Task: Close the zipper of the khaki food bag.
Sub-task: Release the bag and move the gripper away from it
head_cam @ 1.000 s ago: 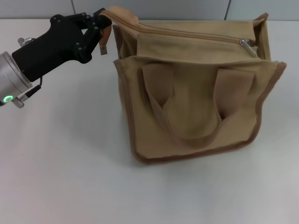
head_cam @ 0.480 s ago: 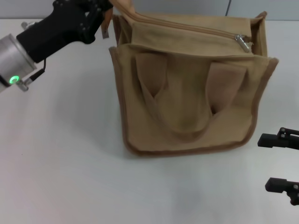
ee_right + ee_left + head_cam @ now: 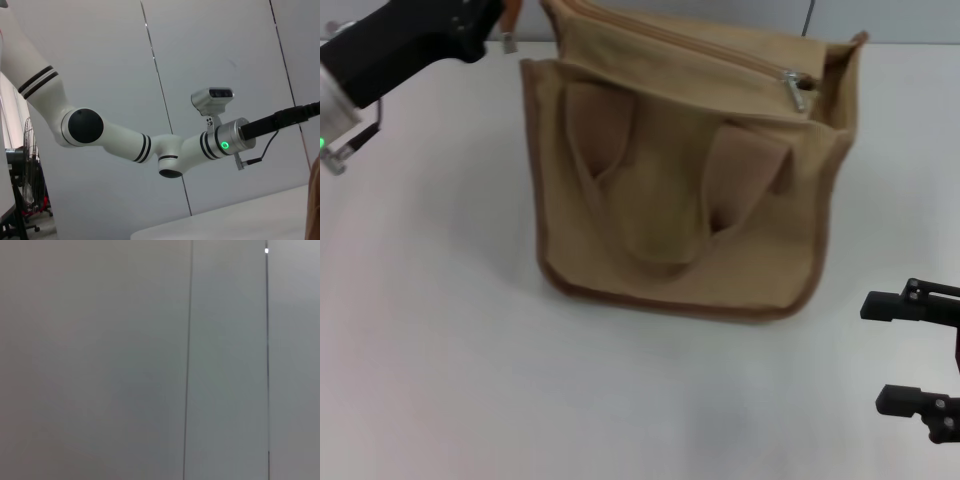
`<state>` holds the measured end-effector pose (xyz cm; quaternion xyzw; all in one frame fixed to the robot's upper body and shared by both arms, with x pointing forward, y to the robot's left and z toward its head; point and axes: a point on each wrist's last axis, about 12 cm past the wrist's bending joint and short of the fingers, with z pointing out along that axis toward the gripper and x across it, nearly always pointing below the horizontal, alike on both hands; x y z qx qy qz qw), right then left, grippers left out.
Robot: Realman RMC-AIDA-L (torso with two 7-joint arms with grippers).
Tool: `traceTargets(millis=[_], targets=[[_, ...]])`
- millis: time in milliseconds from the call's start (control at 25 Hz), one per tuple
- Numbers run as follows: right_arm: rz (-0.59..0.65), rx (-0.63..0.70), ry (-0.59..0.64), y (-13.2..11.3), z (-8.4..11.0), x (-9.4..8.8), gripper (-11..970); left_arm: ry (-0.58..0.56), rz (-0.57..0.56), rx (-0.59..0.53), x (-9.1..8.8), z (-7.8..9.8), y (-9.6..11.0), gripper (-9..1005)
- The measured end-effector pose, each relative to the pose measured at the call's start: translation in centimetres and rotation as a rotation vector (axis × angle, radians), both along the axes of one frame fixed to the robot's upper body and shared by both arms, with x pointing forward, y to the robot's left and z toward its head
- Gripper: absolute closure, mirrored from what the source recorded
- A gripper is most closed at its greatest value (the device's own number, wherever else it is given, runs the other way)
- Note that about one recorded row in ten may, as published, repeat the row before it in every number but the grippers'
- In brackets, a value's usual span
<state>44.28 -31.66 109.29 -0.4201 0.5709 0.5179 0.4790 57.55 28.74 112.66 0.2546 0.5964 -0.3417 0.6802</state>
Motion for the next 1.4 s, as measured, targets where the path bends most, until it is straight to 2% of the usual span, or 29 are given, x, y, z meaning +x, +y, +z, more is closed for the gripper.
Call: traceTargets(millis=[160, 280, 360, 480, 960, 1320, 1400], targets=[[0.005, -0.002, 0.003, 0.1, 0.0, 0.1, 183, 0.002, -0.004, -0.011, -0.5, -0.2, 0.2, 891], [0.013, -0.005, 0.009, 0.2, 0.0, 0.2, 183, 0.001, -0.025, -0.02, -1.6, -0.8, 0.2, 891], [0.014, -0.005, 0.013, 0.3, 0.0, 0.3, 184, -0.016, -0.024, -0.051, -2.6, -0.9, 1.0, 890], [0.014, -0.004, 0.017, 0.3, 0.0, 0.3, 184, -0.026, -0.017, -0.066, -3.0, -0.7, 1.5, 889], [0.023, -0.002, 0.032, 0.4, 0.2, 0.5, 183, -0.007, -0.01, -0.054, -3.1, -1.0, 1.7, 886], [0.024, -0.001, 0.043, 0.5, 0.2, 0.6, 184, 0.04, -0.003, -0.051, -3.0, -1.0, 2.7, 884], [0.024, -0.001, 0.043, 0.5, 0.2, 0.6, 185, 0.107, -0.027, -0.03, -2.9, -0.8, 3.6, 796]])
